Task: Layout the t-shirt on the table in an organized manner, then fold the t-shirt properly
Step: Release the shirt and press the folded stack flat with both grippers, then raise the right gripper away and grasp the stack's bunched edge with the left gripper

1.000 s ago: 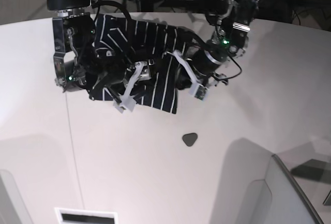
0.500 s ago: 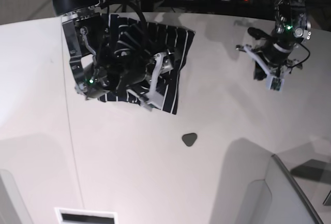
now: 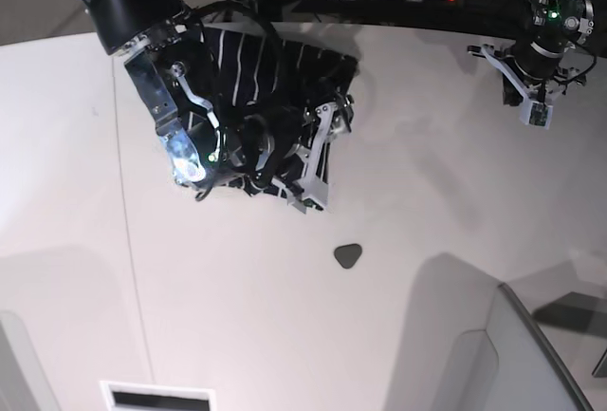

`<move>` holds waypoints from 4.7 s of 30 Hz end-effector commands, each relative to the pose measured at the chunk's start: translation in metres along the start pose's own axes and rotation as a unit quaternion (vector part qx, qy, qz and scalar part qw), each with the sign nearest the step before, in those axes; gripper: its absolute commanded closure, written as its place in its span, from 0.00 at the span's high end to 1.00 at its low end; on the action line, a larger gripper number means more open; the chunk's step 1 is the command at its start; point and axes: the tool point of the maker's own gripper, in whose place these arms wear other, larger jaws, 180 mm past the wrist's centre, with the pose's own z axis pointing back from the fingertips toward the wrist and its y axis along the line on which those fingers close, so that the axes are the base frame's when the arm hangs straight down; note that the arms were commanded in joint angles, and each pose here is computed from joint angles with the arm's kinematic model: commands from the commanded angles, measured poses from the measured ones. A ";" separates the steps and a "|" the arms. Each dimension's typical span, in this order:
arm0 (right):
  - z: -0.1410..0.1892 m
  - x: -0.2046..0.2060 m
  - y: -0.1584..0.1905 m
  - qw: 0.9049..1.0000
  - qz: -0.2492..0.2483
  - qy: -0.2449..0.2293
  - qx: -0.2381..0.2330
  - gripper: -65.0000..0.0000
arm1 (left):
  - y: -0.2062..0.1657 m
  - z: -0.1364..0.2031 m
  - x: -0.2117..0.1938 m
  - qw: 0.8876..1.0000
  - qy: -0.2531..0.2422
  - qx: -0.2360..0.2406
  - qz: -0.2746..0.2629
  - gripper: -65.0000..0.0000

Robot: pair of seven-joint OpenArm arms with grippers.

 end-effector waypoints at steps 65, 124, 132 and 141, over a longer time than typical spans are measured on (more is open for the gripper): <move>0.089 -0.003 -0.184 0.959 -0.059 -0.188 -0.205 0.00 | -0.288 -0.067 0.106 0.939 -0.110 -0.325 -0.025 0.00; 0.122 -0.082 -0.245 0.951 -0.089 -0.170 -0.243 0.00 | -0.262 -0.045 0.085 0.863 -0.080 -0.466 0.175 0.96; 0.124 -0.083 -0.247 0.950 -0.092 -0.171 -0.245 0.00 | -0.258 -0.067 0.074 0.875 -0.043 -0.442 0.190 0.79; 0.124 -0.083 -0.247 0.950 -0.092 -0.171 -0.245 0.00 | -0.256 -0.074 0.073 0.891 -0.036 -0.428 0.145 0.00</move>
